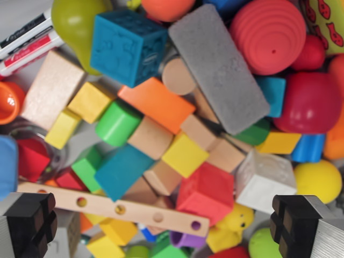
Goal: Pick an object from the bin
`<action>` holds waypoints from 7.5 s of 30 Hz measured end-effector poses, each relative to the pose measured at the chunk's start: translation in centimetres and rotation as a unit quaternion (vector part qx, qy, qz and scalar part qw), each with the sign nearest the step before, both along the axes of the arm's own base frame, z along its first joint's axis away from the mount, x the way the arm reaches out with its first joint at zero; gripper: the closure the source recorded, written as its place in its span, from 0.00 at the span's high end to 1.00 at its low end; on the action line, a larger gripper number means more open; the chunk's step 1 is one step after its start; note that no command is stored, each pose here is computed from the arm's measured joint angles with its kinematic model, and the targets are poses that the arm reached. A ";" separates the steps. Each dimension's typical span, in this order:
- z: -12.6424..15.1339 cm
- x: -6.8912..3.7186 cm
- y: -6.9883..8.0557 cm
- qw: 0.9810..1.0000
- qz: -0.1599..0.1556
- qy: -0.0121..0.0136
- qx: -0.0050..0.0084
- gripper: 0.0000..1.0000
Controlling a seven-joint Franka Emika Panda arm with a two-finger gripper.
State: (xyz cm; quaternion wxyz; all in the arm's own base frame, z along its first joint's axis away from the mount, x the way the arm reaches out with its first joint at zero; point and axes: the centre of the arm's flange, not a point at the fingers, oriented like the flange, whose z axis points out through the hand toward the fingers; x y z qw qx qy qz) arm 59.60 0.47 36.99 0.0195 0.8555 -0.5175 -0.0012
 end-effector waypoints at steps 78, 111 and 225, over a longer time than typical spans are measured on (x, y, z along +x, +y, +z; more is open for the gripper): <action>-10.9 3.4 10.3 0.894 -0.448 -0.013 0.005 1.00; -20.8 4.2 12.6 0.840 -0.542 -0.016 0.004 1.00; -8.6 4.6 12.8 0.840 -0.543 -0.021 0.012 0.00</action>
